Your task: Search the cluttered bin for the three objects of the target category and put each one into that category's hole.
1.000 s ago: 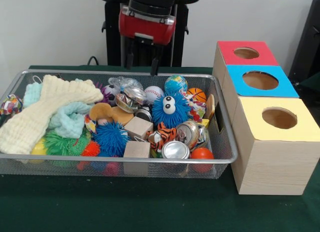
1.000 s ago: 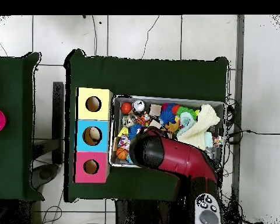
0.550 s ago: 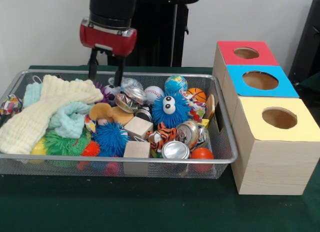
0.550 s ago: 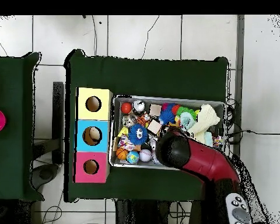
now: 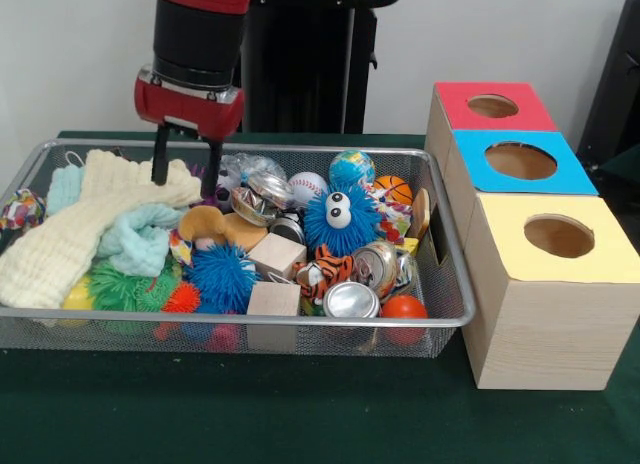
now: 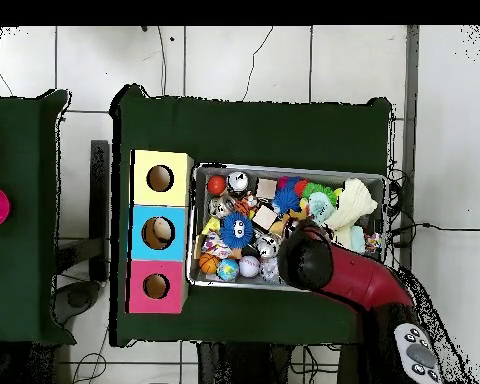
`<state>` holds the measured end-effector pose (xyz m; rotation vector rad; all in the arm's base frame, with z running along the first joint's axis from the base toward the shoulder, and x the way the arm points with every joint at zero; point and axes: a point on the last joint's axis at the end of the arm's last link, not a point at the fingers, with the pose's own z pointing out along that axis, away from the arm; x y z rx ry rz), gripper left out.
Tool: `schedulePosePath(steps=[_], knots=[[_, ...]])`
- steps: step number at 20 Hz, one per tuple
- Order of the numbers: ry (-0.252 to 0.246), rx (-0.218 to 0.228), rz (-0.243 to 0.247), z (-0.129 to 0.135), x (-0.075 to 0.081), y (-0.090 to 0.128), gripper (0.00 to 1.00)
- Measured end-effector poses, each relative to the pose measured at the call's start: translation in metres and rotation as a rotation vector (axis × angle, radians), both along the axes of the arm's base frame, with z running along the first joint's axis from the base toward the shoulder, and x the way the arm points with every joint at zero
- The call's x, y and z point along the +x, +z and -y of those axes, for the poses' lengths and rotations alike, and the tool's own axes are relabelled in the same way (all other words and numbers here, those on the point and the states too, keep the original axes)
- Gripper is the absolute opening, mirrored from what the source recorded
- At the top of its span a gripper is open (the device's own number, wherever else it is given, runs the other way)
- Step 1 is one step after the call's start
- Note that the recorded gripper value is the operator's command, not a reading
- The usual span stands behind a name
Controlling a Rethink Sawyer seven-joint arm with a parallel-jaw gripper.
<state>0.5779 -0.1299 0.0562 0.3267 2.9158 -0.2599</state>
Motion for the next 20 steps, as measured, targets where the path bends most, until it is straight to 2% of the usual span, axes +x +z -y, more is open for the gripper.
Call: schedulePosePath(steps=[11,20], knots=[[0.044,-0.002,0.074,-0.016,0.007,-0.028,1.00],[0.051,0.027,0.089,-0.026,0.014,-0.033,1.00]])
